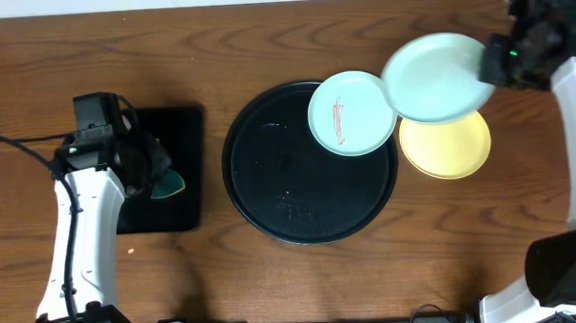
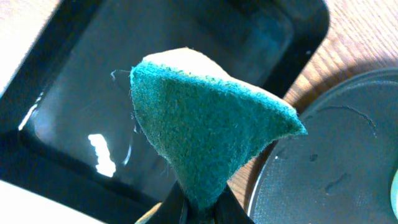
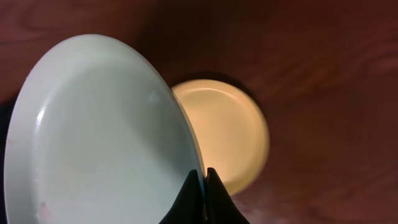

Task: Clean dirty plates on tray and stack at the side
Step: 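Carry the green plate right and set it on the yellow plate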

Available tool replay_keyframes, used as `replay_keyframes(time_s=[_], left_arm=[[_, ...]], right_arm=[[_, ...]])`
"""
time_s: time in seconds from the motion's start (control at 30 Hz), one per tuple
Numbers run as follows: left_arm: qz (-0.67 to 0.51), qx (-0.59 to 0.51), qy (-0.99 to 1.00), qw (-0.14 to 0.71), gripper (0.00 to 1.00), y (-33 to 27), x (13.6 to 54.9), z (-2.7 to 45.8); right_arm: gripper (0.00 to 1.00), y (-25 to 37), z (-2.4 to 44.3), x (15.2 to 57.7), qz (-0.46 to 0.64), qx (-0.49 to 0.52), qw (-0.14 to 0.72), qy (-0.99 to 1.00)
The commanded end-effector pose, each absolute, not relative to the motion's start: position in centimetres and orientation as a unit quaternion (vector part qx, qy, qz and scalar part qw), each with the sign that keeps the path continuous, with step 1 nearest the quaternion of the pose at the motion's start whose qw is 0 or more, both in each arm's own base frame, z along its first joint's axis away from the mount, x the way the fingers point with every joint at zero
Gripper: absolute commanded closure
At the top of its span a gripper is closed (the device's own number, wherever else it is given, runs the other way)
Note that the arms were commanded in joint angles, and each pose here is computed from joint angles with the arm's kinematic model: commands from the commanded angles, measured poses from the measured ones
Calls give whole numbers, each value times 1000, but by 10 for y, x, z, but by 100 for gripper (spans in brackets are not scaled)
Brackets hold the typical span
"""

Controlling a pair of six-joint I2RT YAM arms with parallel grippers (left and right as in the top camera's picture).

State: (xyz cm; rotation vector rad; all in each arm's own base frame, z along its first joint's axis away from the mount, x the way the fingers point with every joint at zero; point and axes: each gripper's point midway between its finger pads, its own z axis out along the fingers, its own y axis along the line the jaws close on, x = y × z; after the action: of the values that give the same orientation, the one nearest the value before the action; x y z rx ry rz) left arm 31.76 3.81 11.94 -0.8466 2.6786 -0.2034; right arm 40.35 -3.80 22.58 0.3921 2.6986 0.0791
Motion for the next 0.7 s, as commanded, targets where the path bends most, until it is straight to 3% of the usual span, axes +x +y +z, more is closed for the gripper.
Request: replay_keyframes(time_s=[0.0, 0.2, 0.47, 0.53, 0.67], left_arm=[[-74, -273, 943, 175, 93, 29, 325, 124], [-77, -261, 945, 183, 93, 22, 330, 126], [-78, -261, 943, 189, 93, 22, 333, 127], [-78, -261, 943, 189, 92, 22, 333, 127], [-78, -260, 944, 189, 93, 22, 333, 127]], right_arm=[[99, -64, 201, 386, 25, 128, 172, 976], [99, -91, 138, 368, 17, 164, 132, 977], [99, -100, 72, 367, 13, 171, 154, 973], [97, -100, 63, 368, 12, 171, 163, 972], [84, -98, 52, 370, 16, 169, 177, 970]])
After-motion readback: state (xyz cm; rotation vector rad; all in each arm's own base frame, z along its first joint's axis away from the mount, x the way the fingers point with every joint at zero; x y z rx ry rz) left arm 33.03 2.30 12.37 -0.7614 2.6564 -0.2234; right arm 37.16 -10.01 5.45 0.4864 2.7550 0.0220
